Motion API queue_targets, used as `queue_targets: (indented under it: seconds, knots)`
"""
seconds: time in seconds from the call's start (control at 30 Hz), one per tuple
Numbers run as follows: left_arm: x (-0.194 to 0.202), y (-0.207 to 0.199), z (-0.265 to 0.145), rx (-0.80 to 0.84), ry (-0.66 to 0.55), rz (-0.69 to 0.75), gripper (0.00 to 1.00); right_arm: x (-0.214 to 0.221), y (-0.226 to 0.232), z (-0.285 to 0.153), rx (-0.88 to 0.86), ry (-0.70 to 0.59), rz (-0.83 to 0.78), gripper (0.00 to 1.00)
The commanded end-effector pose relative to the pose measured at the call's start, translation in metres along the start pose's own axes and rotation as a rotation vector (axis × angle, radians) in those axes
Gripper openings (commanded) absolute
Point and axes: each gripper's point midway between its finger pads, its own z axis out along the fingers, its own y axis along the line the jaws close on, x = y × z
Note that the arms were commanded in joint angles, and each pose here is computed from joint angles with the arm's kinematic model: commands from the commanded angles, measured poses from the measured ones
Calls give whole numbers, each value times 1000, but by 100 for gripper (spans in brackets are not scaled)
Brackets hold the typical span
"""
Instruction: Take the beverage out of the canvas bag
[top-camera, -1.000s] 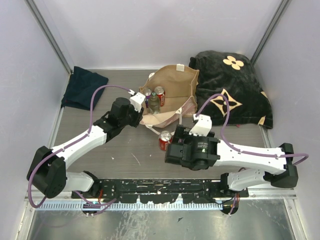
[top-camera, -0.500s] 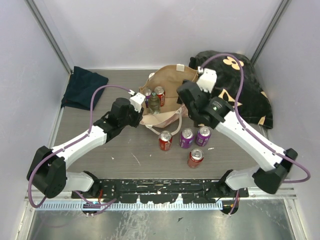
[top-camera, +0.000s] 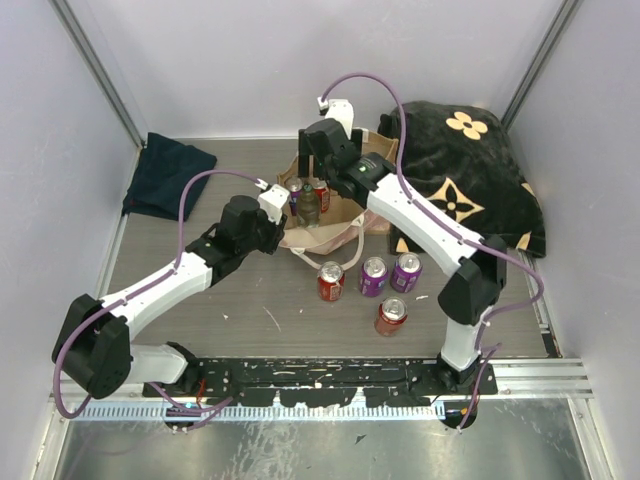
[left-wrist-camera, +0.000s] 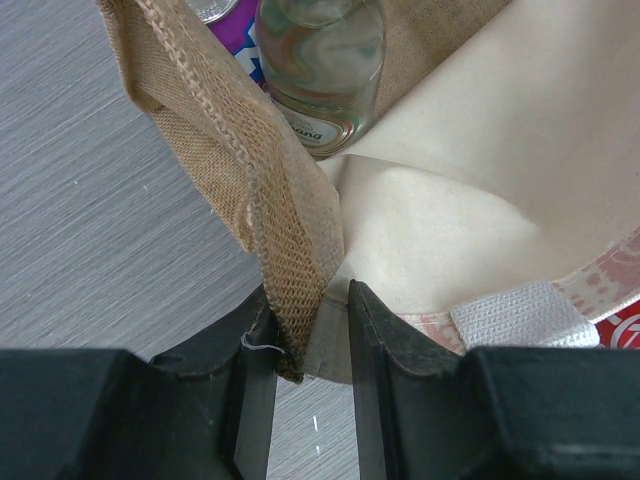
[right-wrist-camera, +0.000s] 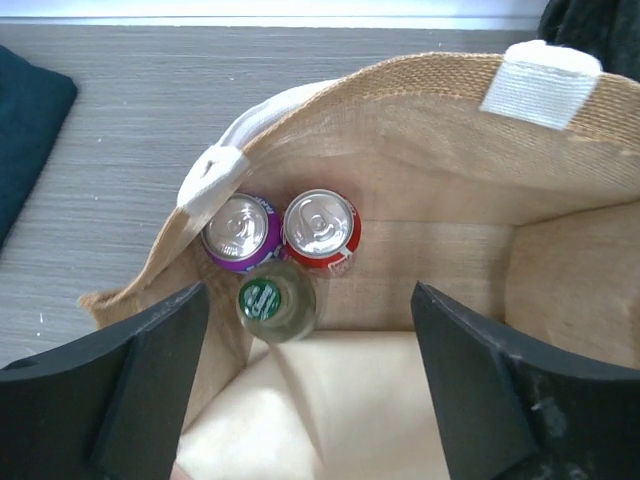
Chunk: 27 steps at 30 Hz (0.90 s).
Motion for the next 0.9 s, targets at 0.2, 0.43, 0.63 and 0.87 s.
queue_targets:
  seconds: [0.2,0.43,0.63,0.87]
  knots:
    - [13,4,-2,-23,33,11,39,-5,-12,61,-23,74,150,75]
    - [15,6,-1,-34,38,13,39,24,2,83,-91,172,148,86]
    - [16,8,-1,-41,43,24,39,50,14,99,-130,249,142,96]
    - [18,9,-1,-44,51,35,39,76,17,115,-121,306,138,98]
